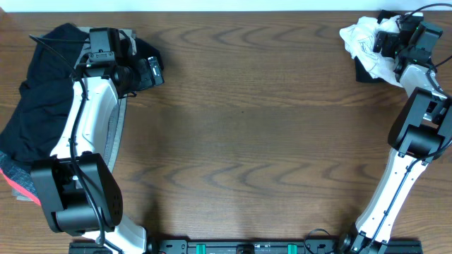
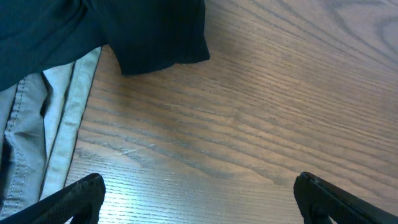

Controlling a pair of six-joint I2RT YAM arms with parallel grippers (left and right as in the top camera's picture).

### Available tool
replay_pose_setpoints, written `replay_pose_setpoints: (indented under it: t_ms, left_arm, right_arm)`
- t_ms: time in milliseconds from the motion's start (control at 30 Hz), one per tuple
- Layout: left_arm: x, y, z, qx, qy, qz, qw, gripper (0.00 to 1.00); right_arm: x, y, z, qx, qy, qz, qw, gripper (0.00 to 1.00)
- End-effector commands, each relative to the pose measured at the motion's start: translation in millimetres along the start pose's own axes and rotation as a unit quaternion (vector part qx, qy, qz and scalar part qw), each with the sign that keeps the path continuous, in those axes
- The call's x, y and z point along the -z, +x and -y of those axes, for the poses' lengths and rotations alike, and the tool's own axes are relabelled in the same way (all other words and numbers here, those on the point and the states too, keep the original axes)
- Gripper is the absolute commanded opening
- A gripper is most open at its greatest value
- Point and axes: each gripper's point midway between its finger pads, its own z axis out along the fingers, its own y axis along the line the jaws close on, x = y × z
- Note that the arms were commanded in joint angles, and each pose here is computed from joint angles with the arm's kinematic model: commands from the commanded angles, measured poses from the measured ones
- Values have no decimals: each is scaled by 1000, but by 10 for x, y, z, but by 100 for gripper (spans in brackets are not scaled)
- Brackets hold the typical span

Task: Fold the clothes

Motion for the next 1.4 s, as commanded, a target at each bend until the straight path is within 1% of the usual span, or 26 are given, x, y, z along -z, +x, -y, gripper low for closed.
replay_pose_setpoints:
  t_ms: [0,67,133,300,367,433,500,633,700,833,1000,1167,1267,1367]
  left_arm:
    - [-58,32,-44,-1,-4,-7,1000,98]
    - [-58,27,-46,-1,-4,-6,1000,98]
    - [-58,17,-59,-2,-9,-4,1000,98]
    - [-58,-11,-68,-3,-11,2,1000,98]
    - [-58,-49,-61,-4,-10,9,1000,98]
    - [-57,-83,-53,-5,-9,16,1000,98]
    - [-56,-112,-47,-7,-8,22,1000,98]
    - [-54,-125,-88,-7,-19,26,999,98]
    - [-55,-105,-93,-6,-20,22,1000,98]
    - [-56,-89,-95,-5,-21,18,1000,98]
    - [-56,-89,-95,-5,-21,18,1000,98]
    - [-56,-89,-95,-5,-21,18,1000,98]
    - [-56,-89,-94,-5,-21,18,1000,98]
    - [-56,-89,-95,-5,-21,18,1000,98]
  right_arm:
    - [-271,1446,-132,-14,-12,-140,990,99]
    - [-238,1273,-114,-14,-9,-126,992,99]
    - [-170,977,-85,-11,-6,-101,995,99]
    - [221,-85,-8,-6,5,-16,1000,98]
    - [509,-646,14,2,12,34,999,99]
    - [813,-1114,11,10,17,75,997,99]
    - [1132,-1498,-28,16,18,105,994,99]
    - [1821,-2123,-253,29,10,149,988,99]
    - [2117,-2313,-429,35,-1,158,987,99]
    - [2664,-2521,-950,51,-44,160,985,99]
    - [3255,-2470,-1844,81,-145,134,977,99]
    - [3691,-2215,-2683,113,-252,96,956,99]
    - [3943,-1969,-3252,134,-341,65,928,99]
    - [4100,-1745,-3599,151,-382,35,911,99]
